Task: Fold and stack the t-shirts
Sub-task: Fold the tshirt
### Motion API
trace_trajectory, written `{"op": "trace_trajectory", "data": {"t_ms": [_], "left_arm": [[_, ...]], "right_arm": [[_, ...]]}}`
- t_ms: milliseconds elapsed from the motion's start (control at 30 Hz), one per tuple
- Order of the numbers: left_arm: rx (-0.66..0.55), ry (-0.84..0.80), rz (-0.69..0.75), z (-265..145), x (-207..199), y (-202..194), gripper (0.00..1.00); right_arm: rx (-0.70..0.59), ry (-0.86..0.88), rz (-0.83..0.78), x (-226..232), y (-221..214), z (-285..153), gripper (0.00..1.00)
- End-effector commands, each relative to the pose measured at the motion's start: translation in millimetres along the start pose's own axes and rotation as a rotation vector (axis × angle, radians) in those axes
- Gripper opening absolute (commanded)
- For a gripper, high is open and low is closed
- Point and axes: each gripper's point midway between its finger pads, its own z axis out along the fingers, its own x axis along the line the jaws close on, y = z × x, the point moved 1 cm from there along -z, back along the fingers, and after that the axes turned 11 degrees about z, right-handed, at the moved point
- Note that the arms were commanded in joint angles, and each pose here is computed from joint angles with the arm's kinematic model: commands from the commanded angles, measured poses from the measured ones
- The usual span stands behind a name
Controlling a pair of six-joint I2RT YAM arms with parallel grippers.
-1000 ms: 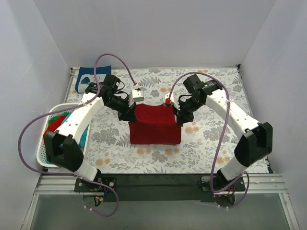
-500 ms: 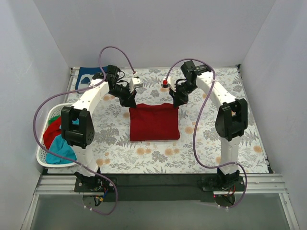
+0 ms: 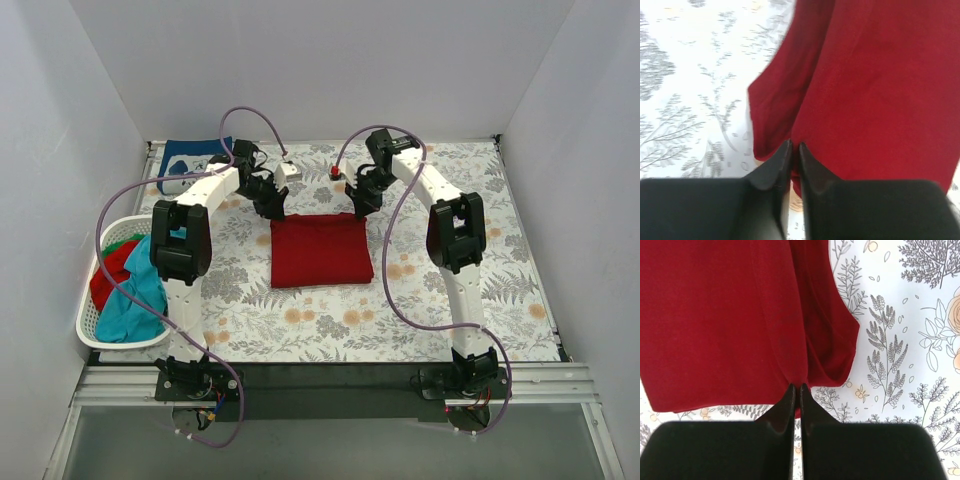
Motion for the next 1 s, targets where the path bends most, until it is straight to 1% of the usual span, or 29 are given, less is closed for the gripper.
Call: {"op": "trace_trajectory", "data": {"t_ms": [0,33,67,100,133,167,200,233,267,300,367,400,433,467,500,533,567,600,633,667,700,767,800,833,867,900,967], "left_arm": [[-0.02,0.169,0.024,-12,39,10,0.13],[-0.03,0.189,0.014,-13,45,15,0.16],[-0.034,0.193,0.003,-12,48,15,0.19],[-0.044,0.207,-0.039,-15,50,20,0.24],[-0.044,0.235,-0.05,-19,56,24,0.3],[-0.056,0.246,-0.09,-25,58,26,0.32],[-0.073,0.259,-0.11,-34,57,33,0.36],[-0.096,0.265,-0.167,-39,54,38,0.42],[-0.107,0.265,-0.212,-43,51,37,0.42],[-0.138,0.266,-0.222,-56,43,48,0.42],[-0.17,0.2,-0.324,-54,18,50,0.42],[-0.186,0.176,-0.366,-53,8,50,0.42],[-0.219,0.162,-0.438,-61,-4,59,0.42],[-0.261,0.112,-0.466,-59,-14,66,0.44],[-0.252,0.073,-0.553,-50,-28,55,0.44],[-0.271,0.065,-0.593,-51,-34,57,0.44],[-0.283,0.067,-0.669,-48,-36,56,0.44],[-0.271,0.062,-0.716,-42,-43,46,0.44],[-0.268,0.074,-0.735,-40,-45,42,0.44],[-0.278,0.089,-0.735,-41,-44,43,0.44],[-0.28,0.088,-0.733,-42,-44,43,0.44],[-0.301,0.044,-0.691,-44,-51,50,0.44],[-0.316,0.02,-0.643,-45,-54,55,0.44],[-0.311,0.023,-0.628,-43,-55,56,0.44],[-0.292,0.012,-0.614,-39,-60,58,0.44],[-0.268,0.008,-0.586,-32,-60,52,0.44],[-0.234,-0.014,-0.598,-24,-66,45,0.44]], "right_arm": [[-0.022,-0.071,0.002,-18,10,-7,0.05],[-0.007,-0.094,0.011,-22,8,-7,0.24],[-0.007,-0.117,0.025,-26,9,-9,0.34],[-0.011,-0.136,0.045,-27,11,-13,0.39],[-0.013,-0.161,0.057,-31,12,-19,0.5],[-0.029,-0.181,0.061,-34,15,-24,0.6],[-0.054,-0.203,0.087,-33,21,-36,0.72],[-0.07,-0.213,0.104,-32,24,-43,0.88],[-0.091,-0.22,0.128,-33,24,-53,0.89],[-0.115,-0.22,0.149,-26,28,-64,0.89],[-0.169,-0.164,0.217,-10,31,-71,0.9],[-0.182,-0.129,0.241,6,29,-74,0.9],[-0.221,-0.052,0.282,22,34,-72,0.89],[-0.24,-0.006,0.307,34,35,-71,0.88],[-0.26,0.04,0.334,45,38,-72,0.85],[-0.273,0.119,0.386,57,35,-64,0.83],[-0.268,0.144,0.445,62,34,-61,0.82],[-0.258,0.16,0.472,62,30,-56,0.8],[-0.245,0.155,0.48,61,26,-52,0.79],[-0.239,0.136,0.453,57,24,-51,0.79],[-0.235,0.12,0.446,53,22,-51,0.76],[-0.236,0.111,0.416,48,23,-50,0.72],[-0.238,0.116,0.41,47,23,-49,0.69],[-0.246,0.134,0.399,49,25,-46,0.62],[-0.244,0.146,0.4,51,25,-44,0.59],[-0.229,0.16,0.407,51,21,-36,0.51],[-0.208,0.187,0.4,59,19,-24,0.46]]}}
